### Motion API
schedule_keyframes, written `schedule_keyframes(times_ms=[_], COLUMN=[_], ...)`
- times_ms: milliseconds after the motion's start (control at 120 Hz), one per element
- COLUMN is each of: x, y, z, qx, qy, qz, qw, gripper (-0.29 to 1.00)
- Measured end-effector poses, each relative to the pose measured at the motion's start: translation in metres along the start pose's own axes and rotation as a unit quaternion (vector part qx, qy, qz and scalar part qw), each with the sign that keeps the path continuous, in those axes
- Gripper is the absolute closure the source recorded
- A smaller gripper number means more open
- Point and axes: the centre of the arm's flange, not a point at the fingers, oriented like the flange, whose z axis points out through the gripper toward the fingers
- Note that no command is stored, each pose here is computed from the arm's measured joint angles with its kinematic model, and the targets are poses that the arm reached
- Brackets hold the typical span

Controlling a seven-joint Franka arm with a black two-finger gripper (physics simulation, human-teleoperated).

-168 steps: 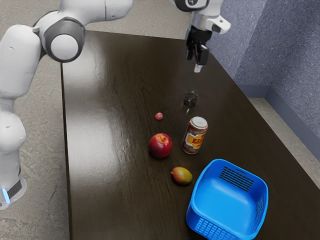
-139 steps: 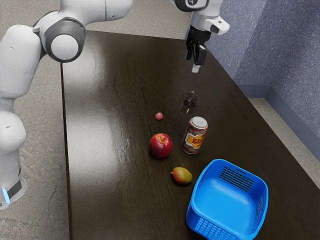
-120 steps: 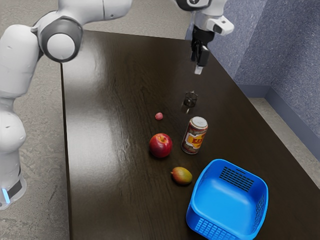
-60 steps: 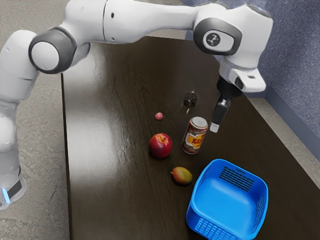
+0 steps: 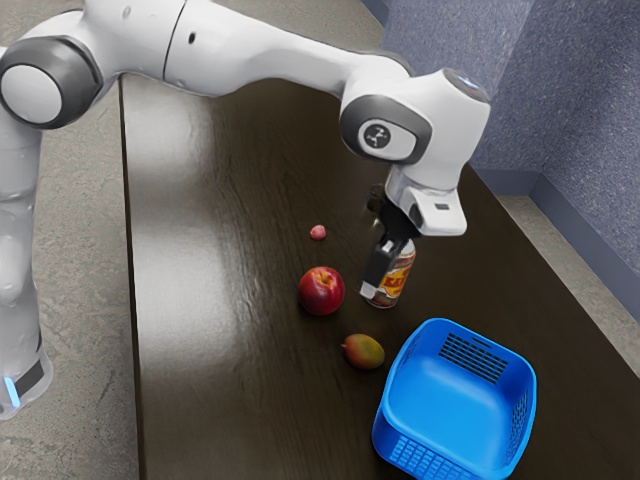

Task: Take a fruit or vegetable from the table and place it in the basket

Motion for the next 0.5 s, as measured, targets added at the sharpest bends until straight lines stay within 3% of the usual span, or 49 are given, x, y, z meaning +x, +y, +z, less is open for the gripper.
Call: schedule_keyframes(times_ms=[133, 500], x=[0.014, 0.023], y=[0.004, 0.006], z=[0.012, 0.076], qx=[-0.003, -0.014], qy=[0.017, 0.009], qz=[0.037, 0.094], qw=[0.999, 0.995], gripper=[0.00, 0.00])
